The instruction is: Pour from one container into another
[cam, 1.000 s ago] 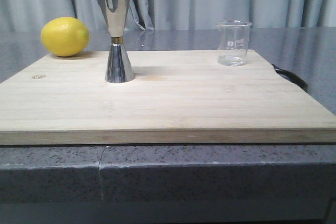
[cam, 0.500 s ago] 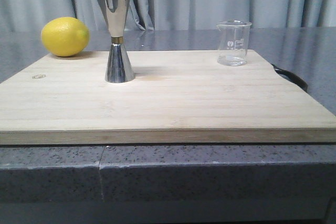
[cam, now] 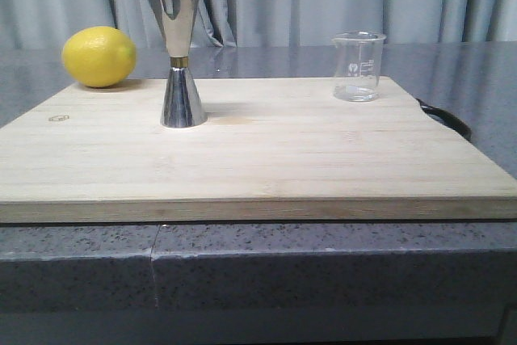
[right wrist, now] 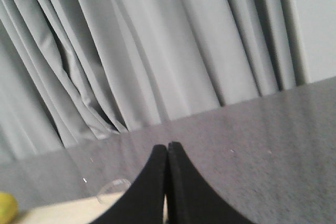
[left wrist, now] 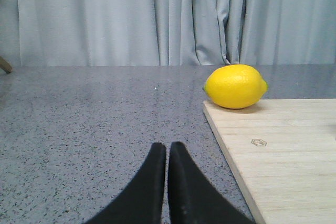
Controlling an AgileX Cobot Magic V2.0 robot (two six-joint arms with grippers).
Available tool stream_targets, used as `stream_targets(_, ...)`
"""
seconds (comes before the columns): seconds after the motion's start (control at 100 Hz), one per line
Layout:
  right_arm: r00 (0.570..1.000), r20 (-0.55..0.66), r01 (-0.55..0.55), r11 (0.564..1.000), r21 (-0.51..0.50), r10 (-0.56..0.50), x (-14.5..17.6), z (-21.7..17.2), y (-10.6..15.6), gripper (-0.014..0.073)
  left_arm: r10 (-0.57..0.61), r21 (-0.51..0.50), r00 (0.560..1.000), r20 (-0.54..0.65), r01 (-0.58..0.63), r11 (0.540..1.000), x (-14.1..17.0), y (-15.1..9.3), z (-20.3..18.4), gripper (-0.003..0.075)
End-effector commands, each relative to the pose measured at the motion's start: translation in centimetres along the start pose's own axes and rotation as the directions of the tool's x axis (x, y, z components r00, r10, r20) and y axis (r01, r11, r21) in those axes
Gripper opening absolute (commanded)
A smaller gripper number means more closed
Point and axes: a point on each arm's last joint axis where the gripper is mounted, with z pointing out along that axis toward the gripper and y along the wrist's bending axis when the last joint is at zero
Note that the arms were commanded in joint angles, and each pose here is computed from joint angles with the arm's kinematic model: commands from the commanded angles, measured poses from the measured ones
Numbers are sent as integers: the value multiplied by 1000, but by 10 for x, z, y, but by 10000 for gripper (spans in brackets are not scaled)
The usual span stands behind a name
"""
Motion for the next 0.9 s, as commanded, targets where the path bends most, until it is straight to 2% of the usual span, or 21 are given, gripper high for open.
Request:
stream_targets(0.0, 992, -44, 114, 993, -36, -116, 5, 1, 3, -65, -11, -2, 995, 97, 11, 1000, -5, 0, -2, -19)
stream_targets(0.06, 987, -48, 149, 986, -75, -153, 10, 1, 5, -65, -11, -2, 995, 97, 11, 1000, -5, 0, -2, -19)
stream_targets(0.15, 983, 44, 181, 977, -109, -177, 14, 2, 7, -65, -11, -2, 995, 97, 11, 1000, -5, 0, -2, -19)
stream_targets(0.25, 976, 141, 179, 980, -85, -166, 25, -7, 0, -65, -11, -2, 995, 97, 11, 1000, -5, 0, -2, -19)
stream_targets(0.58, 976, 190, 101, 994, 51, -109, 78, -37, -26, -65, -11, -2, 995, 97, 11, 1000, -5, 0, -2, -19)
stream_targets(0.72, 982, 116, 139, 988, 73, -147, 91, -38, -29, -65, -11, -2, 995, 97, 11, 1000, -5, 0, -2, -19)
stream_targets(0.89, 991, 18, 131, 988, 83, -133, 107, -36, -34, -65, -11, -2, 995, 97, 11, 1000, -5, 0, -2, -19)
